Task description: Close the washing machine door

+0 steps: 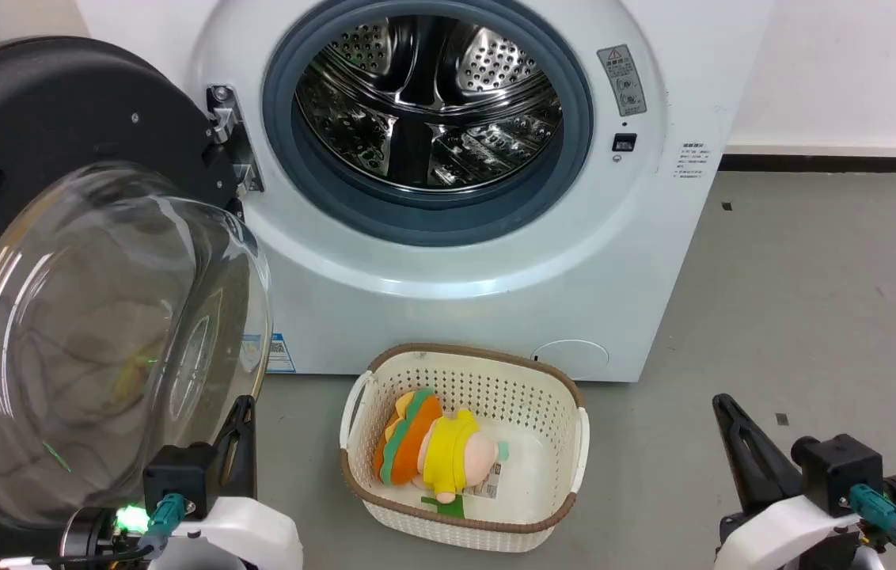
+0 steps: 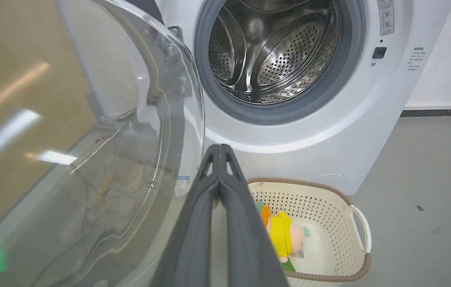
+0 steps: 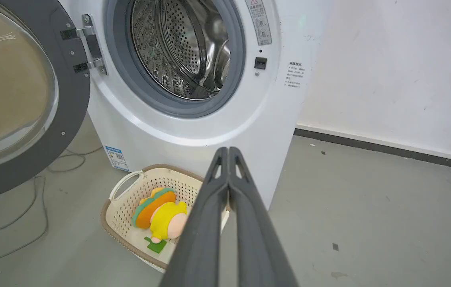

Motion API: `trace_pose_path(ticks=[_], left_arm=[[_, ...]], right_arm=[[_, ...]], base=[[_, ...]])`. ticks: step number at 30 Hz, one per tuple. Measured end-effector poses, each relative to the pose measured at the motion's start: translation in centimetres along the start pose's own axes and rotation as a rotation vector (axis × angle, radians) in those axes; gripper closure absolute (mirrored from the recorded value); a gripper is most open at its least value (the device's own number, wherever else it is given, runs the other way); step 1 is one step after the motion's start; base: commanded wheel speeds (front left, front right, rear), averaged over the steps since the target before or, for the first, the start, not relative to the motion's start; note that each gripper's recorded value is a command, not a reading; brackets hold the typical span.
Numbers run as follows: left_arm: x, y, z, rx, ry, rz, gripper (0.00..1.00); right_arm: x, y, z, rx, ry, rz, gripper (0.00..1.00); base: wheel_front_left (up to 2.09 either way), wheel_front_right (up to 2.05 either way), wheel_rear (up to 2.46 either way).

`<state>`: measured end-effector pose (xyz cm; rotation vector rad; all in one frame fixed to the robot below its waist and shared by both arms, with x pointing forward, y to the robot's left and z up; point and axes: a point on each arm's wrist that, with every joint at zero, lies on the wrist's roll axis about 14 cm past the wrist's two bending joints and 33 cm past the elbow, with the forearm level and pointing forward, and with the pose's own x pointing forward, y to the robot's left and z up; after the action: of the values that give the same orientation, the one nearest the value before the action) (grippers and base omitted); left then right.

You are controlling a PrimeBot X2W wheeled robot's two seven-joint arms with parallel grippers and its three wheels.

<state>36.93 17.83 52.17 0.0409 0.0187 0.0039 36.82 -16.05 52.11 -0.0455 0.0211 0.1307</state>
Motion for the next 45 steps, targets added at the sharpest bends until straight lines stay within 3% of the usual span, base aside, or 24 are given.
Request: trace_pose_path(ticks=[27, 28, 38, 40, 41, 45], left_arm=[[0.00, 0.00, 0.00, 0.000, 0.000, 0.000, 1.00], [0.00, 0.00, -0.01, 0.000, 0.000, 0.000, 0.00], [0.01, -0.03, 0.00, -0.002, -0.004, 0.006, 0.00], [0.02, -0.04, 0.03, -0.002, -0.007, 0.008, 0.78], [0.02, -0.03, 0.03, -0.002, -0.007, 0.010, 1.00], [0.04, 0.00, 0.24, -0.002, -0.019, 0.015, 1.00]], right_arm=[[0.00, 0.00, 0.00, 0.000, 0.000, 0.000, 1.00], [0.00, -0.01, -0.01, 0.000, 0.000, 0.000, 0.00], [-0.02, -0.32, -0.03, 0.010, -0.003, -0.009, 0.00], [-0.02, -0.48, 0.02, 0.013, -0.008, -0.014, 0.00], [-0.02, -0.54, 0.02, 0.014, -0.009, -0.016, 0.00], [-0.01, -0.81, 0.13, 0.024, -0.017, -0.023, 0.00]], base=[[0.00, 0.00, 0.00], [0.00, 0.00, 0.00], [0.00, 0.00, 0.00], [0.00, 0.00, 0.00], [0.00, 0.00, 0.00], [0.00, 0.00, 0.00]])
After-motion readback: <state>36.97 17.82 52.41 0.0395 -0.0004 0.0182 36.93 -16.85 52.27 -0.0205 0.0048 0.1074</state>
